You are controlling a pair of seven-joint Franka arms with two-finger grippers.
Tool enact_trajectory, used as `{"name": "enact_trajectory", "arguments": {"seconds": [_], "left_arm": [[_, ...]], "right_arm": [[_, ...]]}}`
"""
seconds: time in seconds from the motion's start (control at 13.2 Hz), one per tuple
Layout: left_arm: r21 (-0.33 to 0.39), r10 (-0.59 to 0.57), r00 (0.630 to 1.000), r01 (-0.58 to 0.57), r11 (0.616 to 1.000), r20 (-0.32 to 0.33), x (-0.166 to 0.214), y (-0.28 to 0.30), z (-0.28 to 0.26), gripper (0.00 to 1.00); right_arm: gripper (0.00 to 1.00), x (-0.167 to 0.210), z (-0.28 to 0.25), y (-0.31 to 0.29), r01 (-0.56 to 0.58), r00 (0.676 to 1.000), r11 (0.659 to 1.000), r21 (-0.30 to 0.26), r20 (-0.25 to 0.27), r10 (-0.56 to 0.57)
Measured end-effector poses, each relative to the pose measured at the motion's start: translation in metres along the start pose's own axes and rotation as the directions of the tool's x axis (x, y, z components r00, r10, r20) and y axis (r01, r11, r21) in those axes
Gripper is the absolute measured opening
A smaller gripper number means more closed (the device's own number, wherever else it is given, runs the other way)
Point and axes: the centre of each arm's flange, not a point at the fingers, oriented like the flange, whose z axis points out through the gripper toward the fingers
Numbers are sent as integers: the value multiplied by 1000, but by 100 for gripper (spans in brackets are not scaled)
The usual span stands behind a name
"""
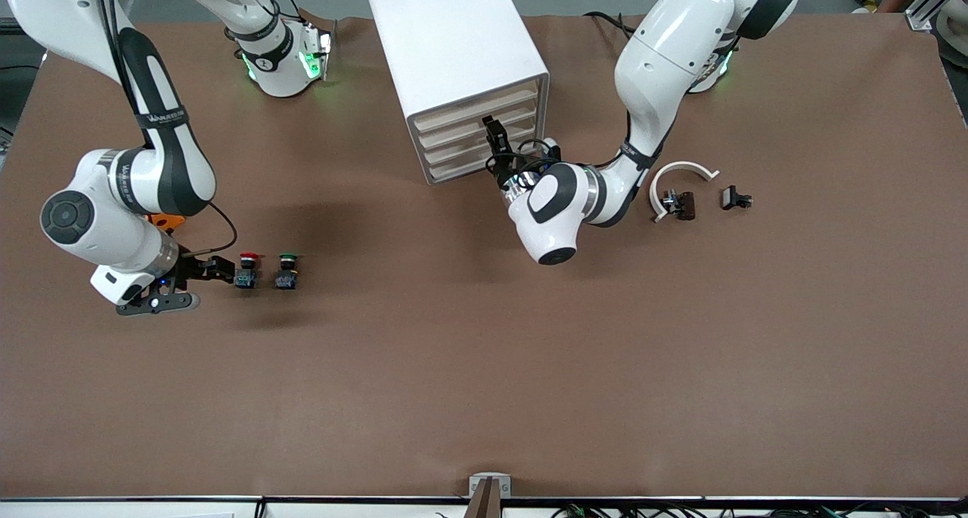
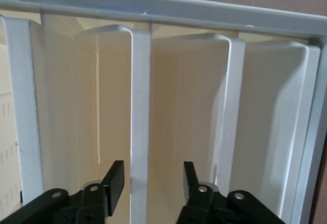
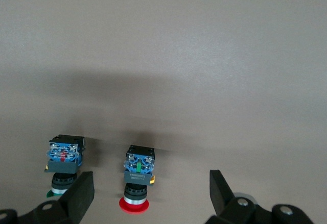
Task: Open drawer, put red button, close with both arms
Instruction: 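Pull the drawer open with the left gripper while the right gripper lowers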
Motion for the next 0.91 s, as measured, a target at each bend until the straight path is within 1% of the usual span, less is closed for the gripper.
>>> {"name": "enact_trajectory", "arguments": {"seconds": [0.08, 0.15, 0.23, 0.38, 0.53, 0.76, 0.91], "left_arm": [[0, 0, 1000, 0, 1000, 0, 0, 0, 0, 40], [10, 2, 1000, -2, 1000, 2, 0, -1, 0, 26], [20, 6, 1000, -6, 1000, 4, -1, -3, -2, 15], [15, 4, 1000, -4, 1000, 16, 2, -1, -10, 14], [10, 0, 999, 0, 1000, 55, 9, 3, -32, 14], [-11, -2, 988, 4, 1000, 155, 29, 10, -93, 14], [-29, 4, 977, 2, 1000, 214, 40, 13, -127, 14]], "right_arm": [[100, 0, 4, -4, 7, 1000, 1000, 1, 7, -7], [100, 0, 9, -8, 13, 1000, 1000, 2, 14, -13], [100, 1, 13, -11, 18, 1000, 1000, 3, 20, -18], [100, 0, 23, -14, 22, 999, 1000, 5, 35, -22], [100, -1, 33, -14, 23, 999, 1000, 5, 35, -23], [100, -12, 59, -15, 22, 1000, 1000, -2, -6, -22], [100, -21, 75, -15, -7, 1000, 1000, -3, -9, 7]]}}
